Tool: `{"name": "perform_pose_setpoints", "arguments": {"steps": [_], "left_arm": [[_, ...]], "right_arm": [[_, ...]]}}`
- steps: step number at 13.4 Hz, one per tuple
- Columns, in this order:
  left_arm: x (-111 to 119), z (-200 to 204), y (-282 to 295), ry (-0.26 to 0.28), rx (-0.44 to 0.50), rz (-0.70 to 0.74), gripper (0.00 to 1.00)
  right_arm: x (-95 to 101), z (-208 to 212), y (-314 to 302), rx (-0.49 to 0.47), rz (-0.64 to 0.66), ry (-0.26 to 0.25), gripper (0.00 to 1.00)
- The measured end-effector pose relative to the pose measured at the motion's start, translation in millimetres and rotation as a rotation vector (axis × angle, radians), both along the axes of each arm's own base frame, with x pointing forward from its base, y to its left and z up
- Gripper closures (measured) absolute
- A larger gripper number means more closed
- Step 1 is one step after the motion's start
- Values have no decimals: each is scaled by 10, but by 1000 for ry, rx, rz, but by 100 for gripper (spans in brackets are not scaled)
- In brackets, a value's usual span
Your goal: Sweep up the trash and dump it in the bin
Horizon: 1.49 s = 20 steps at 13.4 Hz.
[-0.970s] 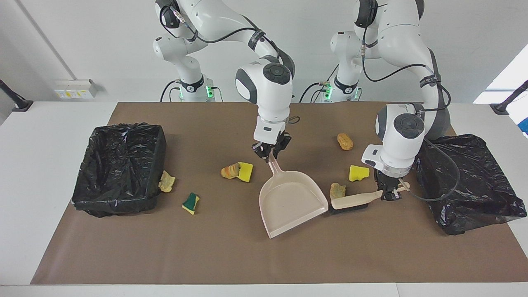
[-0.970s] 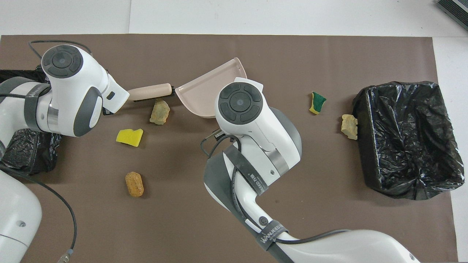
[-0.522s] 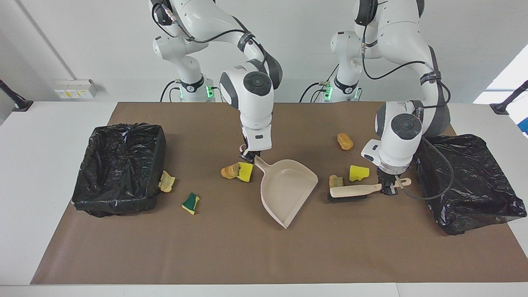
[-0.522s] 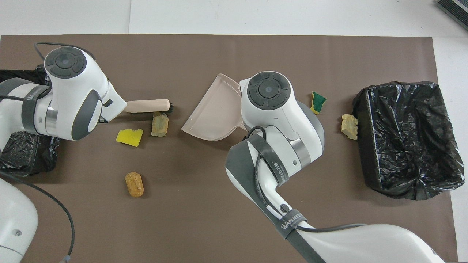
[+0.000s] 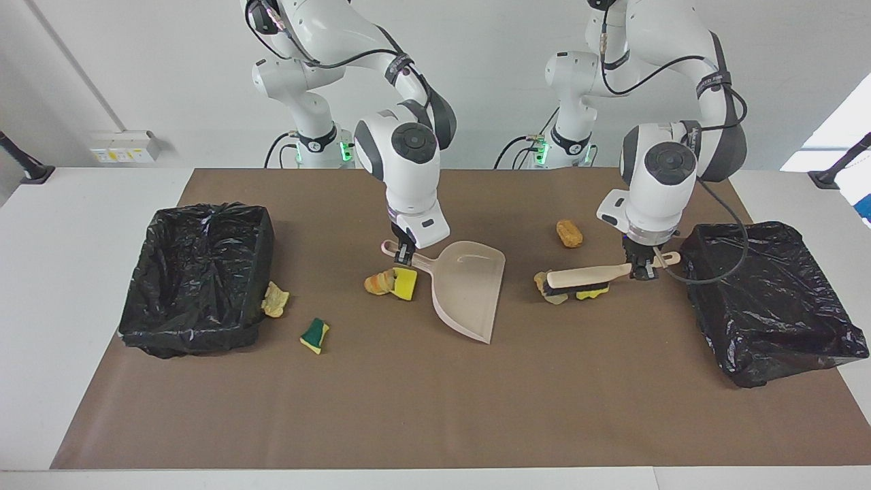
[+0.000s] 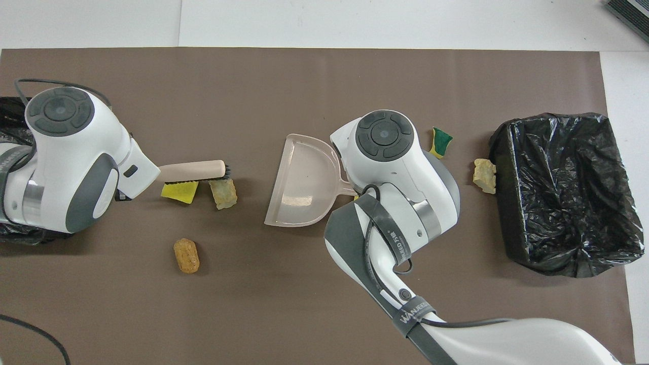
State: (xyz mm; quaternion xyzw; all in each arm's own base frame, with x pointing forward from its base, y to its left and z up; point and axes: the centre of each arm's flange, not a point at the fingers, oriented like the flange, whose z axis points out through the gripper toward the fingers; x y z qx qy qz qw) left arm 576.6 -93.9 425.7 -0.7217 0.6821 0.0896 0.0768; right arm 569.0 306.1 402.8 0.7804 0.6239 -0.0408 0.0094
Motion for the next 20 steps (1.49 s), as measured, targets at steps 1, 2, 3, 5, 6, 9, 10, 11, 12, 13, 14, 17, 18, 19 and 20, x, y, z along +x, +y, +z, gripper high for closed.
{"name": "perform_pose_setpoints", "arguments": {"steps": [1,2,3,5,6,9,10,11,12,13,14,17,18,19,20], "left_arm": [[-87,100,34,-14,1,63,74],[-189,154,81,-26,4,148,74],[-287,164,128,-34,9,235,74],[-425,132,221,-50,20,395,74],[-465,110,289,-59,28,481,74],[-590,12,541,-87,65,793,74],[-634,-22,609,-101,77,893,74],[-670,-58,652,-113,88,975,74],[-692,-96,676,-124,97,1040,74],[-703,-153,681,-137,107,1108,74],[-705,-232,666,-152,116,1173,74],[-711,-541,534,-153,162,1269,74],[-717,-621,462,-150,176,1277,74],[-726,-674,380,-148,184,1277,74],[-737,-709,285,-147,188,1276,74]], "right_arm": [[12,1,-13,5,35,-5,69],[10,4,-2,8,59,-8,69],[0,4,12,8,73,-7,69],[-29,-19,46,7,96,-3,69],[-46,-38,71,8,115,-2,69],[-55,-123,132,24,187,-23,69],[-48,-151,141,27,201,-27,69],[-43,-163,146,30,213,-30,69],[-41,-162,147,31,225,-31,69],[-41,-162,147,31,239,-30,69],[-41,-162,147,32,249,-30,69],[-42,-164,147,31,253,-30,69],[-42,-167,147,31,253,-29,69],[-44,-170,147,30,254,-29,69],[-45,-171,149,30,254,-29,69]]}}
